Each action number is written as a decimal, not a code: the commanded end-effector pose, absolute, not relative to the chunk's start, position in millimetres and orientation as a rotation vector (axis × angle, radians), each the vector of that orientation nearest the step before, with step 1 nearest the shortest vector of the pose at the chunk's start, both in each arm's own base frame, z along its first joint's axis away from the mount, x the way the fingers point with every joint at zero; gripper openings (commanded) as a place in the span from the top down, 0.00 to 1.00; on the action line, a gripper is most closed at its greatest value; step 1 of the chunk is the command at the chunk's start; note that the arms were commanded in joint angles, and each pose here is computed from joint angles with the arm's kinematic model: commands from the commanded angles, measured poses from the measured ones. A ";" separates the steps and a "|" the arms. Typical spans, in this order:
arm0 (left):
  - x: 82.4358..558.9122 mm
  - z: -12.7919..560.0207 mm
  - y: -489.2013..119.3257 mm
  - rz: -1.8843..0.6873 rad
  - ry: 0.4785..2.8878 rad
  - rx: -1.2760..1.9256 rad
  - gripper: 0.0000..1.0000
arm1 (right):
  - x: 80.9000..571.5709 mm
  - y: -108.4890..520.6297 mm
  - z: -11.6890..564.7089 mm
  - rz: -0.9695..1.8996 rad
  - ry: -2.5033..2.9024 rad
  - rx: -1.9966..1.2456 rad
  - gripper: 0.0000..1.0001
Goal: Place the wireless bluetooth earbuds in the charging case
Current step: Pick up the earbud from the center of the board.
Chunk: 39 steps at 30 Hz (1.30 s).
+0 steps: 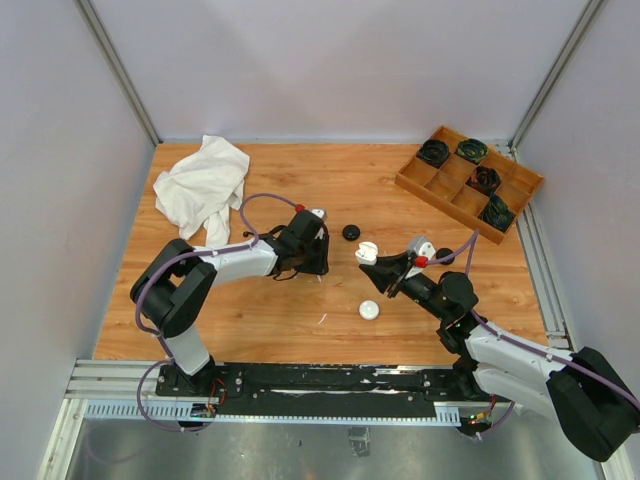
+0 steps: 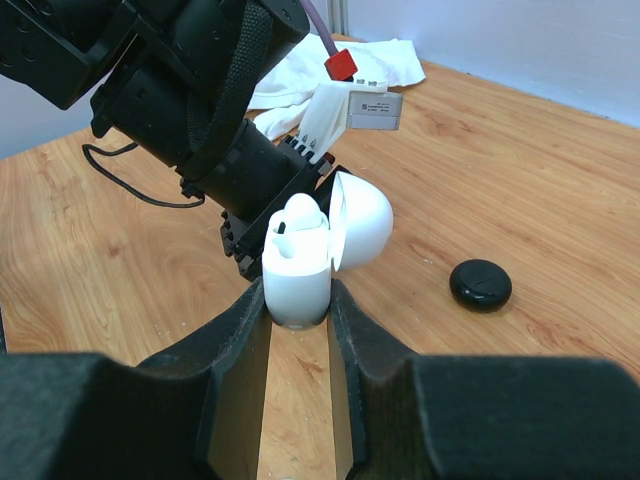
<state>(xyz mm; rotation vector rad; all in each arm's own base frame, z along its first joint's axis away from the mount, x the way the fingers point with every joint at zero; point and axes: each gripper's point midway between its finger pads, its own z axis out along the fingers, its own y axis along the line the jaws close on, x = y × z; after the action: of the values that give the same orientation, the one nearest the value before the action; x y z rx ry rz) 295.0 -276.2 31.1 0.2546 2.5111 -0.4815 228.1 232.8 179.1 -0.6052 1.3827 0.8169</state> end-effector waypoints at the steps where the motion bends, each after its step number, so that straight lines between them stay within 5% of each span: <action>1: 298.5 40.4 -271.8 -0.431 2.494 0.258 0.58 | 239.5 225.0 196.4 0.782 1.341 -0.571 0.94; 13: 297.7 29.0 -276.6 -0.334 2.519 0.326 0.69 | 239.5 223.9 196.9 0.777 1.340 -0.570 0.94; 39: 283.9 13.1 -268.3 -0.155 2.596 0.398 0.66 | 238.4 225.4 198.4 0.788 1.335 -0.573 0.94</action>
<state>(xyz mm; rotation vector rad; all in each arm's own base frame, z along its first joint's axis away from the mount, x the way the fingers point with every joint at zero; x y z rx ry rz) 290.2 -273.8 20.9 0.3657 2.5625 -0.2372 227.6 232.4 180.1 -0.6048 1.3804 0.8171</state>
